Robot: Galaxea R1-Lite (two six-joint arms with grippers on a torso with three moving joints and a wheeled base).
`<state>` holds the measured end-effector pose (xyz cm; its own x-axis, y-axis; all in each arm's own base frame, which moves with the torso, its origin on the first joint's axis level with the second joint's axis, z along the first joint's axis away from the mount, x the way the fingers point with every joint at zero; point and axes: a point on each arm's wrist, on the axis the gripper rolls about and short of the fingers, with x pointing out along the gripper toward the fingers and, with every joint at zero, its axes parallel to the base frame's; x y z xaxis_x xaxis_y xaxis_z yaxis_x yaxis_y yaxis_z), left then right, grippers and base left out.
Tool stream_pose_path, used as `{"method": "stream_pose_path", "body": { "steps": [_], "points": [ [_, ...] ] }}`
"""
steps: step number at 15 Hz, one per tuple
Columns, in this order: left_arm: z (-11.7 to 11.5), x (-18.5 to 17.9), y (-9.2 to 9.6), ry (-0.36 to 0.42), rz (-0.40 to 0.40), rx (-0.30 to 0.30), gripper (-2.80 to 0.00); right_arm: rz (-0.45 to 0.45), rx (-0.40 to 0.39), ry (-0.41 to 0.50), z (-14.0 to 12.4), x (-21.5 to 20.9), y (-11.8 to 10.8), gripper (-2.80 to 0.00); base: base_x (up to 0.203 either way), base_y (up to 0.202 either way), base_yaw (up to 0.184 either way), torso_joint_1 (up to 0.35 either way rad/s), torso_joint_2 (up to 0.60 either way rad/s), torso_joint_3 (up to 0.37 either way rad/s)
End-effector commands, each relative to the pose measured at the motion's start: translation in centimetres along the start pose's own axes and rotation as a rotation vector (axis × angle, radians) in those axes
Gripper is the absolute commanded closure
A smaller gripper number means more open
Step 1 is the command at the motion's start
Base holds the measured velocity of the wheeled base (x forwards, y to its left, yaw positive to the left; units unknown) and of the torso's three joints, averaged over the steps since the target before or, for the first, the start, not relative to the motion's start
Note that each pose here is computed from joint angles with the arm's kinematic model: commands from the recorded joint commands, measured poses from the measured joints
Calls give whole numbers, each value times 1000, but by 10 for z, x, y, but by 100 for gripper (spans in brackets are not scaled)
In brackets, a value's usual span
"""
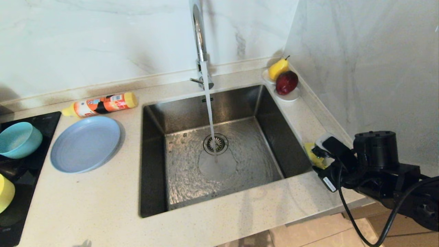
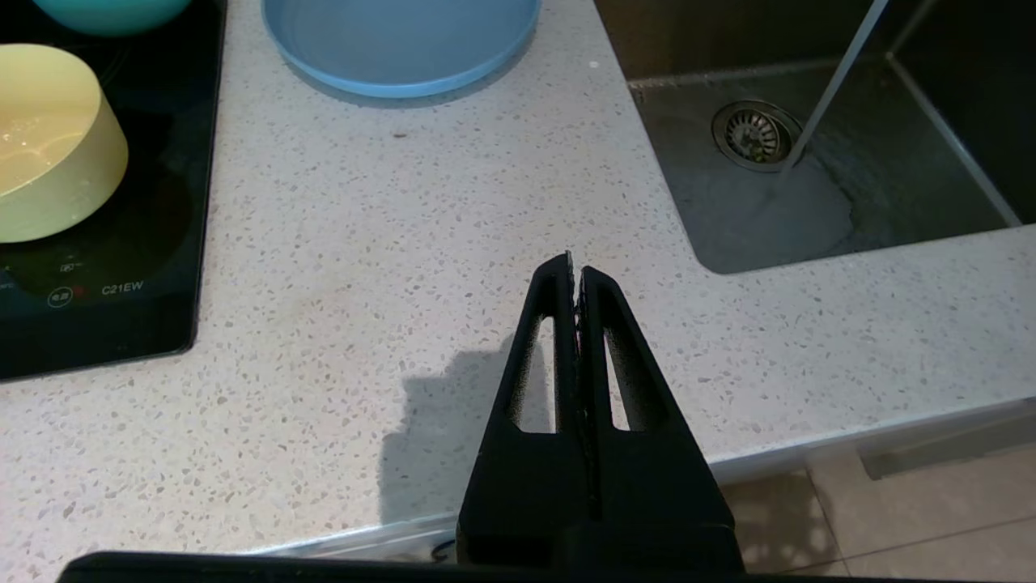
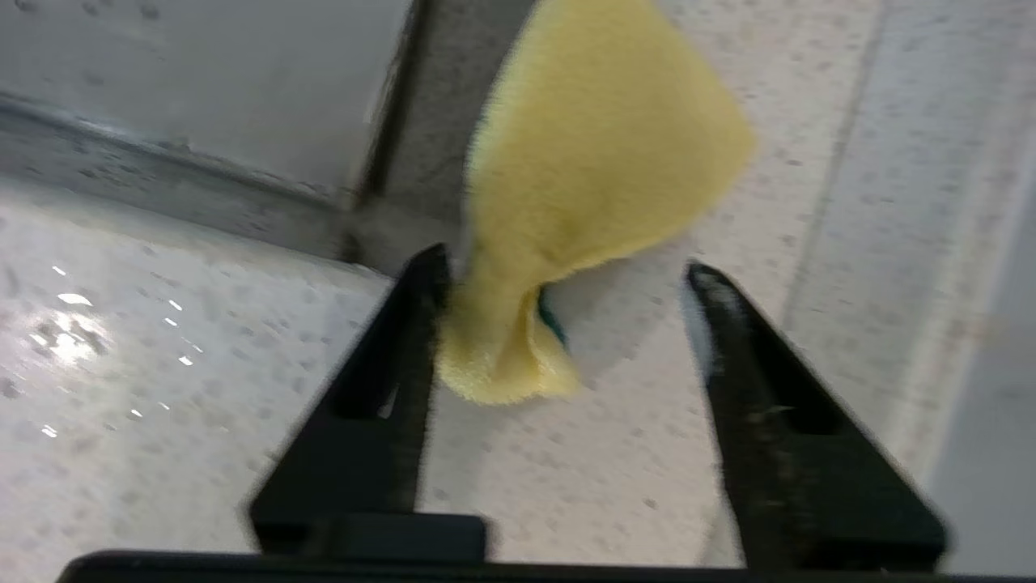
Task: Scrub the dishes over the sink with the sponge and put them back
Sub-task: Put down the sponge
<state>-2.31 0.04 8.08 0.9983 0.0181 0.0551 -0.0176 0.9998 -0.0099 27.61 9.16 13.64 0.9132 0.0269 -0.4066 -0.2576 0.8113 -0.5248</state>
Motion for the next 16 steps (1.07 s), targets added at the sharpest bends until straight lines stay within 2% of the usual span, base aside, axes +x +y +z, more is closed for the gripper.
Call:
{"method": "stream_pose_path", "body": {
  "steps": [1, 4, 10, 16],
  "points": [
    [-6, 2, 0, 24, 2, 0, 0, -39, -10, -4, 2, -5, -2, -280, 0, 0, 0, 0, 0, 0],
    [-6, 2, 0, 24, 1, 0, 0, -73, -41, 8, -1, -9, -9, -280, 0, 0, 0, 0, 0, 0],
    [-6, 2, 0, 24, 1, 0, 0, -119, -45, 15, -4, -15, -23, -280, 0, 0, 0, 0, 0, 0],
    [-6, 2, 0, 24, 1, 0, 0, -73, -30, -62, 7, -32, -20, -280, 0, 0, 0, 0, 0, 0]
  ]
}}
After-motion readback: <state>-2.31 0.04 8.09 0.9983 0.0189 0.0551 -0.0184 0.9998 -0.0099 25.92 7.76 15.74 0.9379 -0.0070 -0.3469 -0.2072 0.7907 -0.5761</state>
